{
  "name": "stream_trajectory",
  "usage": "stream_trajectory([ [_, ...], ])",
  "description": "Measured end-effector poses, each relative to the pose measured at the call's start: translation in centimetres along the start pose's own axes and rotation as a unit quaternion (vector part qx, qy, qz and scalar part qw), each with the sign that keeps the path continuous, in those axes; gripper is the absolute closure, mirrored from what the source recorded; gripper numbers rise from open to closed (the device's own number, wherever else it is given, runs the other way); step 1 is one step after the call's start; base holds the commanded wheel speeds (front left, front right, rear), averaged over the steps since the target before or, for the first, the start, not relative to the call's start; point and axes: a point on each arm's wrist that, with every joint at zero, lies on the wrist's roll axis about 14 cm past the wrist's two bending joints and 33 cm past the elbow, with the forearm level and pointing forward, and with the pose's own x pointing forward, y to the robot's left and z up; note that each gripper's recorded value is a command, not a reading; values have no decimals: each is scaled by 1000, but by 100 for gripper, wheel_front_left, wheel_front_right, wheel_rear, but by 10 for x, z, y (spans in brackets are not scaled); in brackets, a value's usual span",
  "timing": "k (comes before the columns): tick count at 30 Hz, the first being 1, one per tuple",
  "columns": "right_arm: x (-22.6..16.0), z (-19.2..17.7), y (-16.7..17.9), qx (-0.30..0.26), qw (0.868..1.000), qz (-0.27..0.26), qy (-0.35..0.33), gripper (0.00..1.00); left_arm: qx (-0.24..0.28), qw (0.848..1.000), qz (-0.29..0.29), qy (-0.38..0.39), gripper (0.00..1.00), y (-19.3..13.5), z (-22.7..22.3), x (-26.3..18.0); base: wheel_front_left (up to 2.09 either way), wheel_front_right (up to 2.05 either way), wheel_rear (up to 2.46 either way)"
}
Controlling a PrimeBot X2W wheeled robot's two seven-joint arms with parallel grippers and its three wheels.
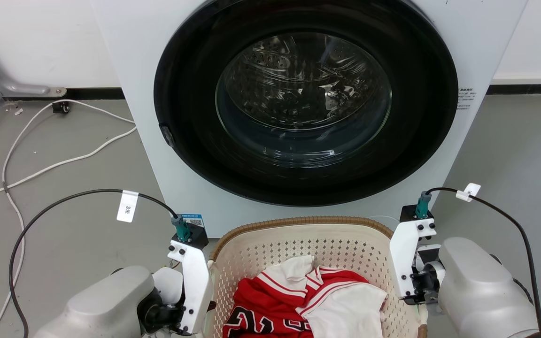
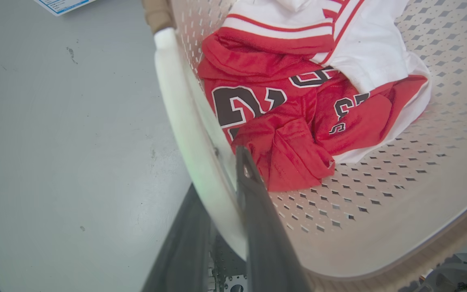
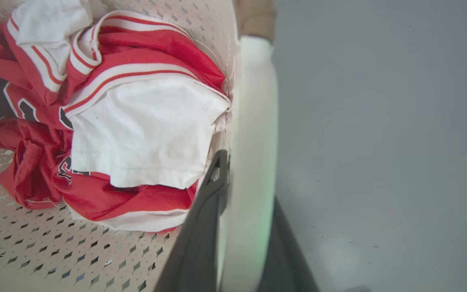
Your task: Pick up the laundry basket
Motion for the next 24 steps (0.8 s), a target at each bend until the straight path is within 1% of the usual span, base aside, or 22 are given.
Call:
stream_trajectory([
  [24,-1,1,1,-2,1000,0,-2,100,1,1000,2,-2,100,0,0,-2,0,0,0],
])
